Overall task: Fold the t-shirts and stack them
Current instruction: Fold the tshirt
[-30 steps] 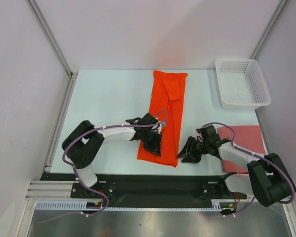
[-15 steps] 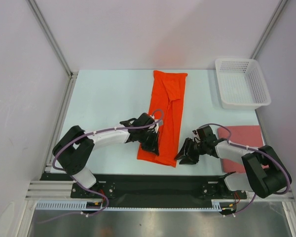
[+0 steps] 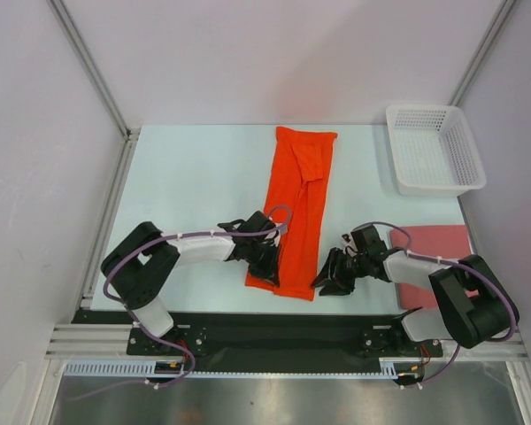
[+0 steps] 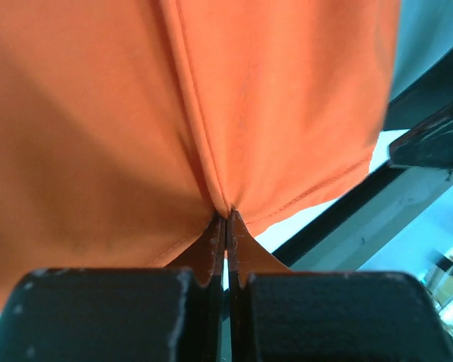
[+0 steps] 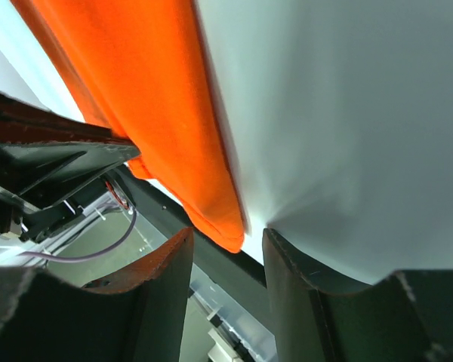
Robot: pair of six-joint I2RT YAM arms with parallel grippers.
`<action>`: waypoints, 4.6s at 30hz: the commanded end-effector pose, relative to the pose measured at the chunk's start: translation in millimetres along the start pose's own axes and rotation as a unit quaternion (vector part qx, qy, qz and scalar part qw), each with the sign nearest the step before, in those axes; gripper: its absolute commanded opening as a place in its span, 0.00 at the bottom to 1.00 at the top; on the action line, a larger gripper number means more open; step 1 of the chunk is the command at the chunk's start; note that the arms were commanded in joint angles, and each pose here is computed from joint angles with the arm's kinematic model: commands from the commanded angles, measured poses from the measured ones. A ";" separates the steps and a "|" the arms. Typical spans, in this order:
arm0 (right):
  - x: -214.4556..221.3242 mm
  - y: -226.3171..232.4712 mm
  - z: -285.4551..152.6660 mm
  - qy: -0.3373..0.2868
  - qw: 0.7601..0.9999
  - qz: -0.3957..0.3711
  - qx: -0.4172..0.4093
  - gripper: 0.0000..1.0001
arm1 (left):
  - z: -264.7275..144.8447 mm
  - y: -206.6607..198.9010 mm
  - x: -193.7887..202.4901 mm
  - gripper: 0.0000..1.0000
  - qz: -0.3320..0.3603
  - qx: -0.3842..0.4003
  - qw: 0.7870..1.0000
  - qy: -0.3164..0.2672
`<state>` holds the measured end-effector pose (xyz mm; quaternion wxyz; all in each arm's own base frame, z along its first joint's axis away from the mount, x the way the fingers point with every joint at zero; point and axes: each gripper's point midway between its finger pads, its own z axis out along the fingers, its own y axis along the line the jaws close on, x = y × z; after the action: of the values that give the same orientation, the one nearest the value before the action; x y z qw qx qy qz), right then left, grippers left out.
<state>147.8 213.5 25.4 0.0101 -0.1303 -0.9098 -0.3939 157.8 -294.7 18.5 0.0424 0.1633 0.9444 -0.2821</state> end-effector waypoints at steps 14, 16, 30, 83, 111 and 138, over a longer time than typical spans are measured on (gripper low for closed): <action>7.7 -4.7 23.1 0.022 0.999 -0.010 0.026 0.40 | -14.5 -7.1 -5.9 0.22 0.041 0.004 0.999 -0.016; 4.4 -7.9 24.9 0.015 0.999 -0.007 0.036 0.35 | -27.0 -5.2 -10.5 0.34 0.054 -0.003 0.998 -0.034; 2.1 -25.9 12.8 -0.005 0.997 0.009 0.078 0.00 | -62.6 72.5 -20.1 0.54 -0.001 -0.087 0.995 -0.053; 0.3 -38.7 -10.0 -0.034 0.997 0.007 0.068 0.00 | -14.7 72.0 57.0 0.00 -0.130 -0.021 0.990 0.048; -157.0 72.4 -92.9 -0.133 0.989 -0.054 0.020 0.00 | -91.7 6.8 -150.4 0.00 -0.156 0.083 0.971 -0.162; -302.2 83.7 -49.2 -0.078 0.997 -0.010 -0.004 0.01 | -70.3 74.9 -289.8 0.03 -0.216 0.077 0.955 -0.189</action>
<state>447.9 164.5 81.3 -0.0661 -0.1583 -0.9073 -0.3838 436.2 -275.3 76.5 0.1294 -0.0992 0.9163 -0.3657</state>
